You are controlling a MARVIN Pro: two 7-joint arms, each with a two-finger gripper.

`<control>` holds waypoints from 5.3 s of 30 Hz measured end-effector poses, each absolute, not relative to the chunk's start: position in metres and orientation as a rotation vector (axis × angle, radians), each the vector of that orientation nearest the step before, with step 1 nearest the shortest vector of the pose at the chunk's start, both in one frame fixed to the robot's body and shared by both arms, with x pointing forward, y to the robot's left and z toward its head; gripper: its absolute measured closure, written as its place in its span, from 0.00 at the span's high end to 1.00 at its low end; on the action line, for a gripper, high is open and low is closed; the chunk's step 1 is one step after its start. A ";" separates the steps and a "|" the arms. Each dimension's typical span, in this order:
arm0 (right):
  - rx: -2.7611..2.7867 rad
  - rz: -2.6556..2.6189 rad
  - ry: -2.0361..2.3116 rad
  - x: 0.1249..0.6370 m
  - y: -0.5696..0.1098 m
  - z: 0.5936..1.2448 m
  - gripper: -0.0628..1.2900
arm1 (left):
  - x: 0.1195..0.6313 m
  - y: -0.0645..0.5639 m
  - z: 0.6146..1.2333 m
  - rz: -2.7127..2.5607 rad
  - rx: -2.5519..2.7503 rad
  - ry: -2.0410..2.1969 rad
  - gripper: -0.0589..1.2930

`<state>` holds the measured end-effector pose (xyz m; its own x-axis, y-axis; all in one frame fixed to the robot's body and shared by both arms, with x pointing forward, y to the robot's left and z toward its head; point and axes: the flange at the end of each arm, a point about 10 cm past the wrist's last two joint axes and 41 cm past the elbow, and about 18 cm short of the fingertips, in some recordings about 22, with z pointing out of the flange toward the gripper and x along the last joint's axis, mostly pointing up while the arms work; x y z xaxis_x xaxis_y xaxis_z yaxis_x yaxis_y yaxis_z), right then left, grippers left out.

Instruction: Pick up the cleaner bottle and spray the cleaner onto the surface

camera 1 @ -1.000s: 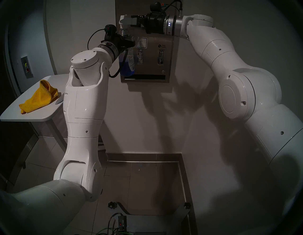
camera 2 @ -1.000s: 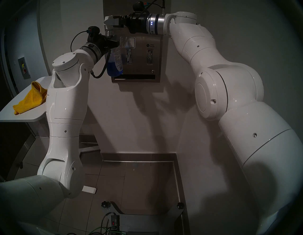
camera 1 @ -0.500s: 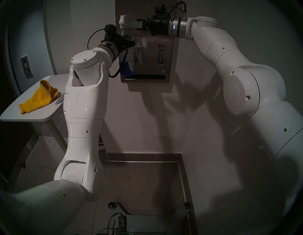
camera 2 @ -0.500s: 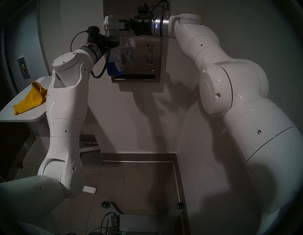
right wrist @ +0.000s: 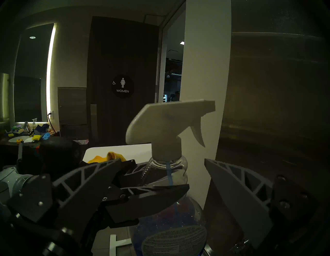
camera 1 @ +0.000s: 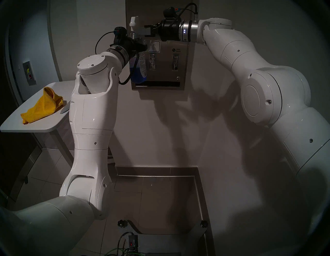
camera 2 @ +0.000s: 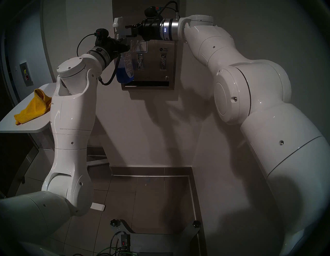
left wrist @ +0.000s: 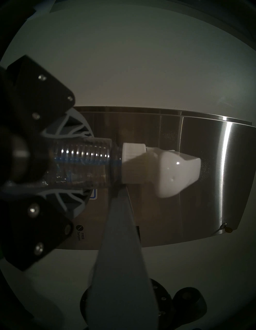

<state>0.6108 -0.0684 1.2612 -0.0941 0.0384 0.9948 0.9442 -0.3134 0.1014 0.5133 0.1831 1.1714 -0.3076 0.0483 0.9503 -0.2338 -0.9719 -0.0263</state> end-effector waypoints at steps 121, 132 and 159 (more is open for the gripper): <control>-1.489 -1.617 -1.129 0.615 -0.019 1.267 0.87 | 0.512 0.185 1.171 2.369 1.742 -0.219 0.29; -1.487 -1.618 -1.137 0.613 -0.013 1.270 0.29 | 0.512 0.187 1.170 2.372 1.748 -0.211 0.29; -1.481 -1.650 -1.133 0.615 -0.026 1.279 0.94 | 0.513 0.181 1.165 2.340 1.771 -0.229 0.29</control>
<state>0.6148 -0.0257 1.2788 -0.1601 0.0842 0.9835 0.8878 -0.4233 0.1807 0.5134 0.1808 1.1648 -0.2635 0.0639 0.9625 -0.2496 -0.9683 -0.0041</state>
